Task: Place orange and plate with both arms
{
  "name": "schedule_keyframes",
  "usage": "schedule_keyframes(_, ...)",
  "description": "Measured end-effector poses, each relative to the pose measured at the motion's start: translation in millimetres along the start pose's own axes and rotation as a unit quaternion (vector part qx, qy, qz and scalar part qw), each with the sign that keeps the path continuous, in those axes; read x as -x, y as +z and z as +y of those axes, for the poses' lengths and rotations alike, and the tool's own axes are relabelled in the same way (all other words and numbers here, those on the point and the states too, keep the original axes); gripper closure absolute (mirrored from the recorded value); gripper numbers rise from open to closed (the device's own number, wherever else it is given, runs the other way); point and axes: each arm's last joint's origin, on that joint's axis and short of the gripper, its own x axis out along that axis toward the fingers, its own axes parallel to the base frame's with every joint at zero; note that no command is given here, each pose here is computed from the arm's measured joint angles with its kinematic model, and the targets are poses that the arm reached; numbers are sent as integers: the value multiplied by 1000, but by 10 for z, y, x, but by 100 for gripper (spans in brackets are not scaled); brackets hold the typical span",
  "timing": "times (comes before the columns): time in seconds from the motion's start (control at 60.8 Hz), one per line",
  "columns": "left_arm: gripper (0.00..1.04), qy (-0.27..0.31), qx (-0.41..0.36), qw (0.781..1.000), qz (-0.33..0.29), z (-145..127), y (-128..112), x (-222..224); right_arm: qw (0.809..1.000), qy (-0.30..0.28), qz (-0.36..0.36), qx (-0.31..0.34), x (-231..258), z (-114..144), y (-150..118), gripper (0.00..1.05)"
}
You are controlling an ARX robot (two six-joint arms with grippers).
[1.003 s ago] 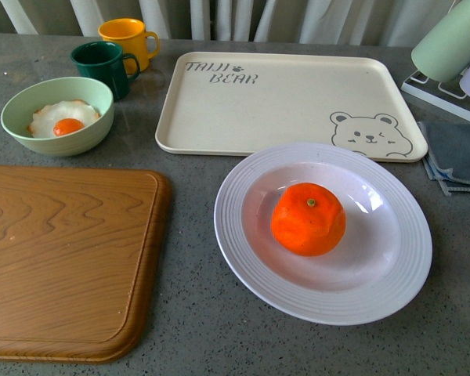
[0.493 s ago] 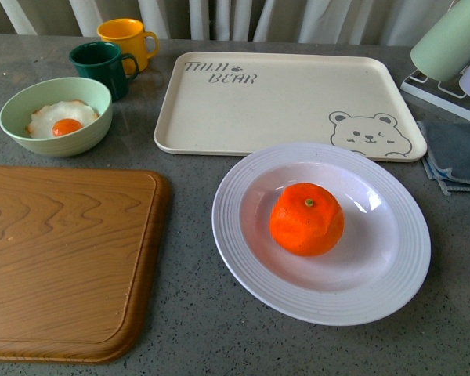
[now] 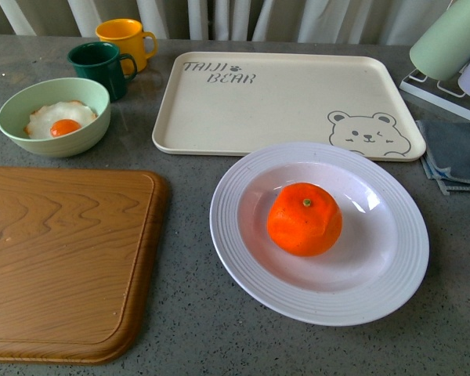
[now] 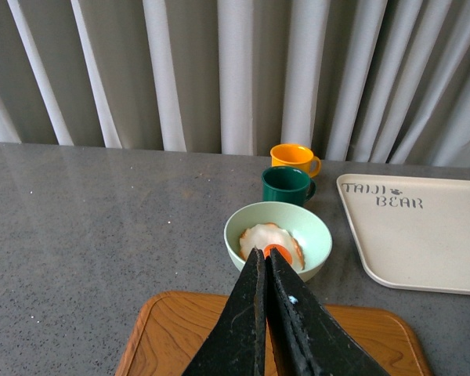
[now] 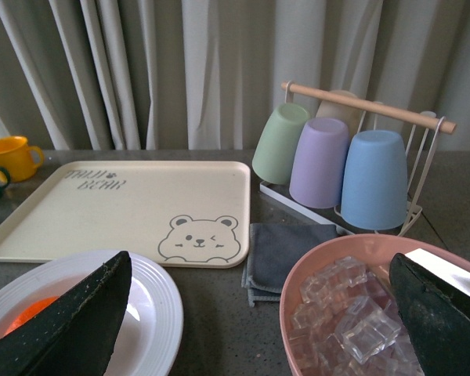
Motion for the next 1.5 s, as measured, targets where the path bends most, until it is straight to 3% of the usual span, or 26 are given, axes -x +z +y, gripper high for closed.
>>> schedule_keyframes(1.118, 103, 0, 0, 1000, 6, 1, -29, 281, 1000, 0, 0, 0, 0, 0, 0, 9)
schedule_keyframes(1.2, 91, 0, -1, 1000, 6, 1, -29, 281, 1000, 0, 0, 0, 0, 0, 0, 9)
schedule_keyframes(1.496, 29, 0, -1, 1000, 6, 1, -29, 281, 1000, 0, 0, 0, 0, 0, 0, 9)
